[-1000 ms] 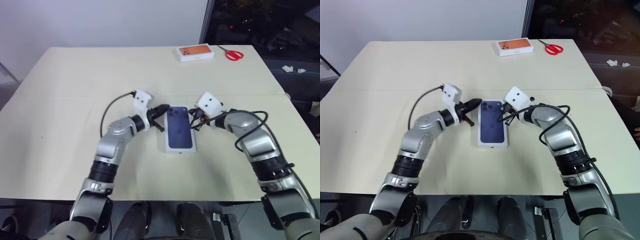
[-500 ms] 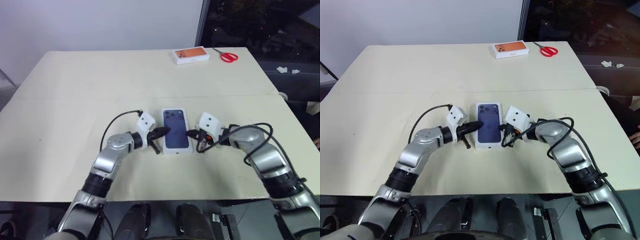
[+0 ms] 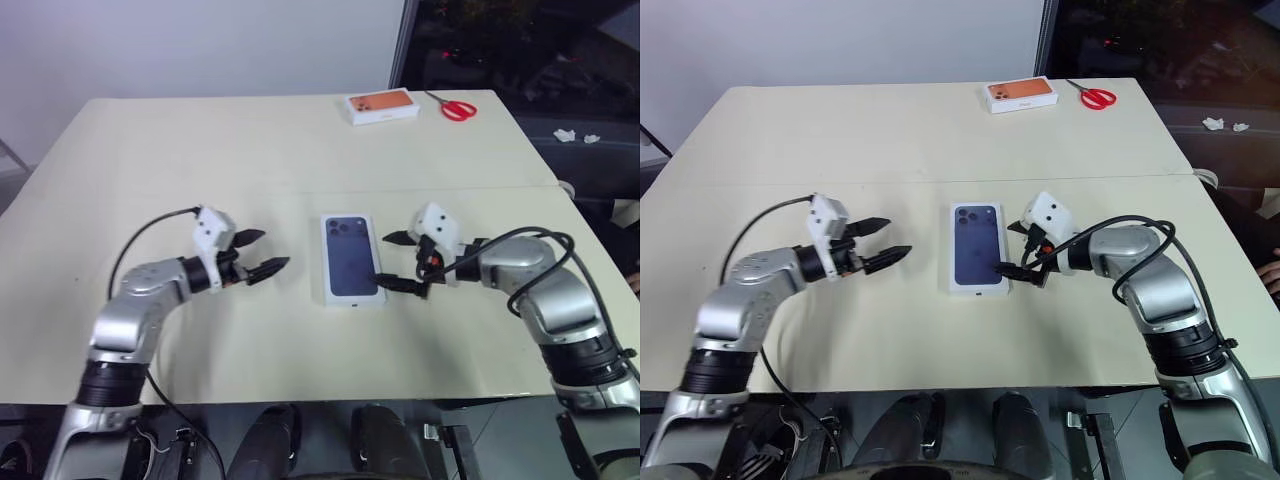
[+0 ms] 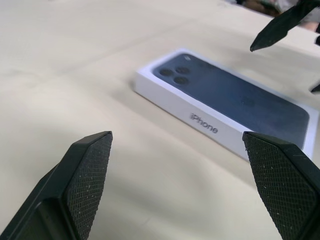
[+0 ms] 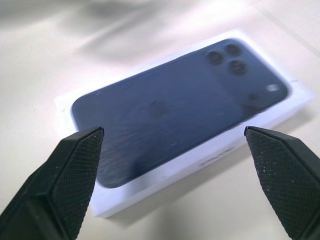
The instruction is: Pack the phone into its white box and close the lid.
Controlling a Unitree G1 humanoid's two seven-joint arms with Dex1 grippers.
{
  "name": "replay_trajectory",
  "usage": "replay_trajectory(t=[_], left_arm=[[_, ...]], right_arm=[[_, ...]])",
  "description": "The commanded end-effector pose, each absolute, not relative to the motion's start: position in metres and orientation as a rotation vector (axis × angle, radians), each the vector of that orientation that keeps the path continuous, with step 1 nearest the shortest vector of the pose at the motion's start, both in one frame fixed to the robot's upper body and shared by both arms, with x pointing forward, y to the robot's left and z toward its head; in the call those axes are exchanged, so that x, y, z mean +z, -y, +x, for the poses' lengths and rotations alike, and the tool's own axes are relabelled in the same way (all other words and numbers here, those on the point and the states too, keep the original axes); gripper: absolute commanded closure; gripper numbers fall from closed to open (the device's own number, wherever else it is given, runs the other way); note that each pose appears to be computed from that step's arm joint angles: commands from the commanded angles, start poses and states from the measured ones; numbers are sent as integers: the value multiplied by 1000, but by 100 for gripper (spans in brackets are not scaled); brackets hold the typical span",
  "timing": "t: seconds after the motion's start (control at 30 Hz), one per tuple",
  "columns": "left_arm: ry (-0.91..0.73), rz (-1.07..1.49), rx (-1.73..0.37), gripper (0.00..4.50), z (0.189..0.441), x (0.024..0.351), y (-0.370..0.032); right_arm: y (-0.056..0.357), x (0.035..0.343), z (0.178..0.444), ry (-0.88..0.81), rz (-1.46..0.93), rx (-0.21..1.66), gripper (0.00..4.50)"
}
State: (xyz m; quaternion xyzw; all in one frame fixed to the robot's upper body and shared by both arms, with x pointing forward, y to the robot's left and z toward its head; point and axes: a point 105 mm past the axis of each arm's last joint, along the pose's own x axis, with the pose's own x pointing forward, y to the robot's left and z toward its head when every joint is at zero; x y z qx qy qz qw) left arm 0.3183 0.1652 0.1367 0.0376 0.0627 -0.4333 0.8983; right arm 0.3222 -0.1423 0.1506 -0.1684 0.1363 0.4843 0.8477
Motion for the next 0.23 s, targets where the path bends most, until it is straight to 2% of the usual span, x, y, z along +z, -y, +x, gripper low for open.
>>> replay_trajectory(t=[0.03, 0.23], left_arm=[[-127, 106, -886, 0, 308, 141, -190], [-161, 169, -792, 0, 294, 133, -228]], right_arm=[[157, 170, 322, -227, -378, 1003, 7], [184, 168, 312, -254, -383, 991, 7]])
